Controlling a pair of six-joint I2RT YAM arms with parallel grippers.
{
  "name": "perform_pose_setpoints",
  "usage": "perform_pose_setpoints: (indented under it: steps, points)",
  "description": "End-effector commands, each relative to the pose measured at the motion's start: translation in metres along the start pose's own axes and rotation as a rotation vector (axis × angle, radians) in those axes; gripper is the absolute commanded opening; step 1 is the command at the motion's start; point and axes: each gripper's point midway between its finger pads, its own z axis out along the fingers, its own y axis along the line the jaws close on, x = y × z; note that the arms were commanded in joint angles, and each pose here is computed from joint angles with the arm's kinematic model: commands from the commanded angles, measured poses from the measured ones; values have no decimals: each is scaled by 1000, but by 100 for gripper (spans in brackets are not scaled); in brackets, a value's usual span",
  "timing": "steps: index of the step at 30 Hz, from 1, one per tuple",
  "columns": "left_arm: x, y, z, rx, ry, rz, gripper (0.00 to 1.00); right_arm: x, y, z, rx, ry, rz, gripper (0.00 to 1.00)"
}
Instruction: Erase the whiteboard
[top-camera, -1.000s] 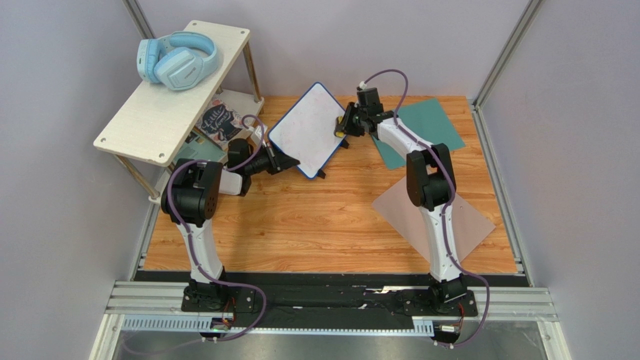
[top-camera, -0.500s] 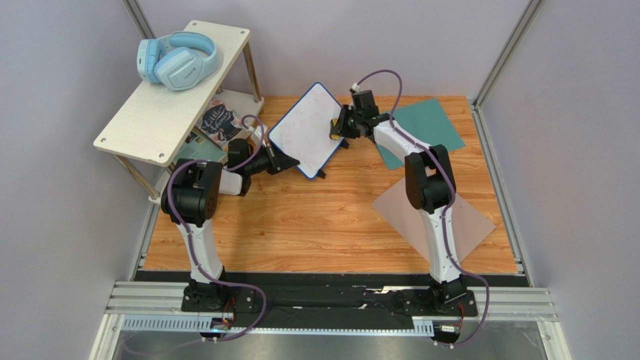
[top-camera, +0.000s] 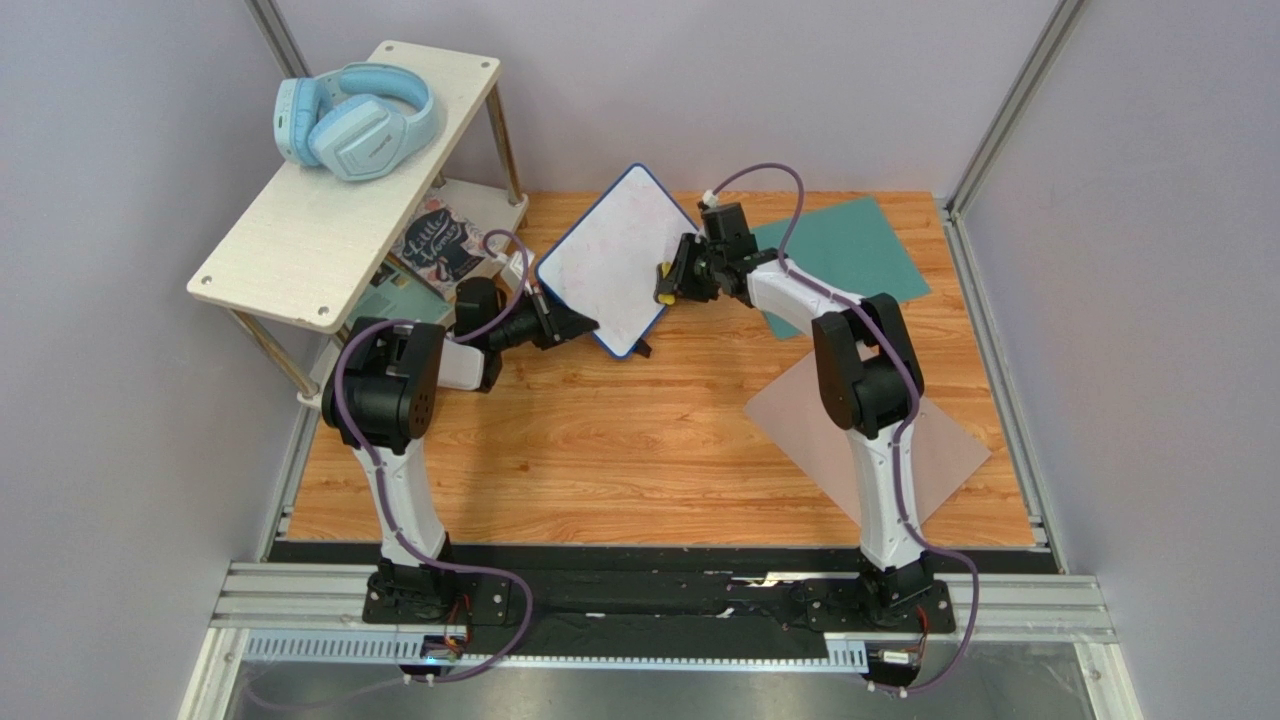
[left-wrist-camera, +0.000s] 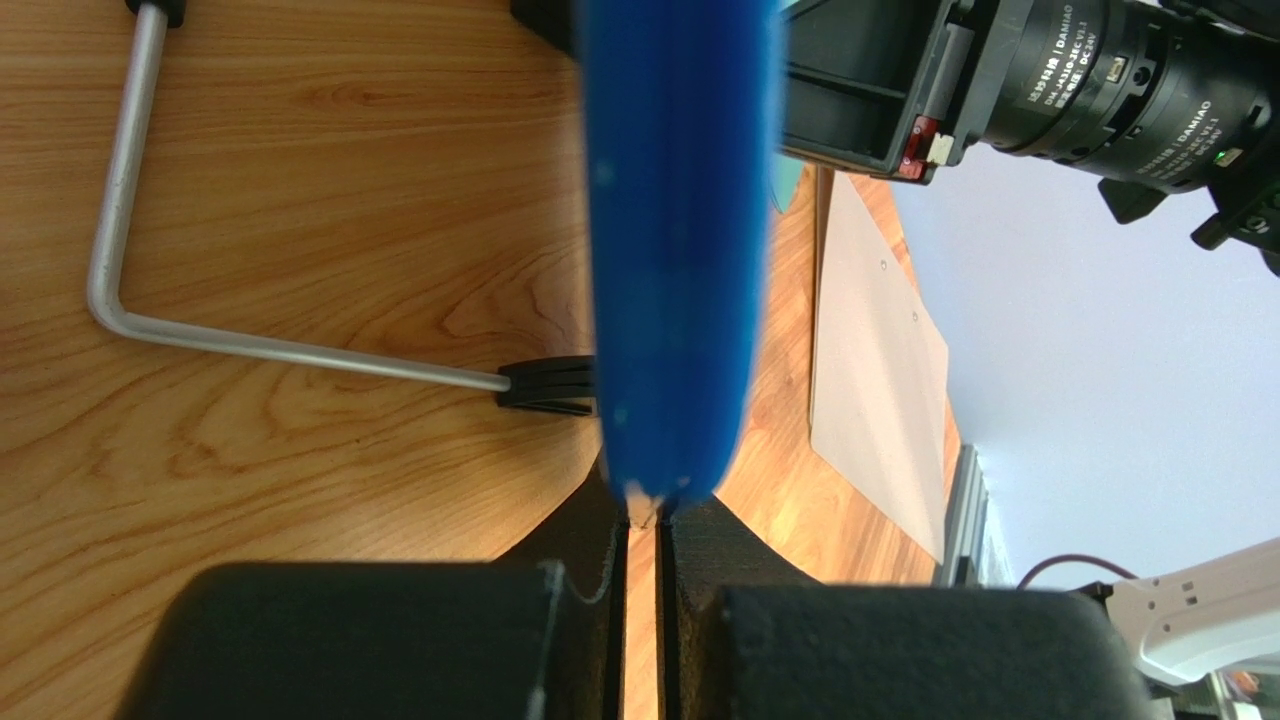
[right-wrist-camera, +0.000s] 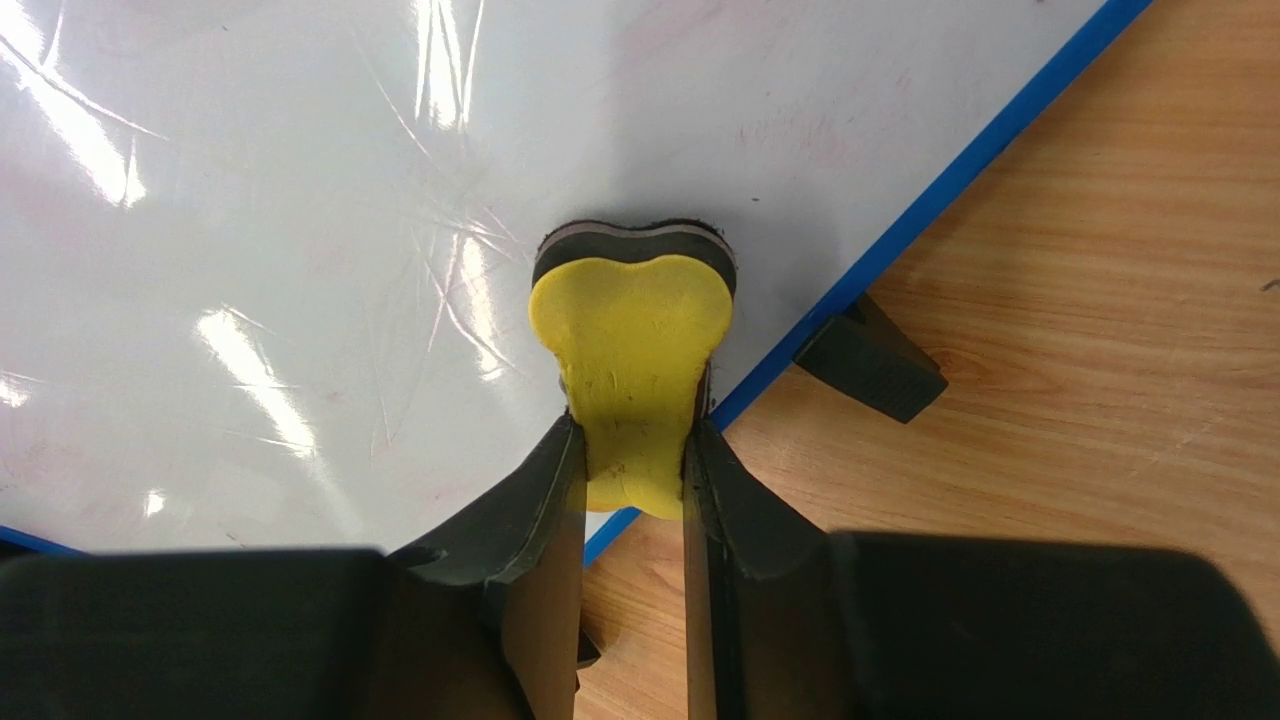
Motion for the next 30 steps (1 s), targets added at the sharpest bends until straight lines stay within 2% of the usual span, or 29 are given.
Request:
perform_pose_setpoints:
  steps: [1, 8, 16, 19, 24, 30]
  points:
    - [15, -11, 1, 59, 54, 16, 0, 76, -21, 11, 33, 217, 79, 0]
    - [15, -12, 1, 59, 53, 17, 0, 71, -21, 9, 38, 200, 79, 0]
    - [16, -13, 1, 63, 55, 19, 0, -8, 22, 6, -55, 52, 40, 0]
    - [15, -14, 0, 63, 51, 22, 0, -24, 36, 2, -79, 36, 32, 0]
    - [15, -16, -3, 65, 47, 25, 0, -2, 42, 7, -89, 99, 3, 0]
    - [14, -19, 0, 84, 56, 21, 0, 57, 49, -2, -67, 205, -94, 0]
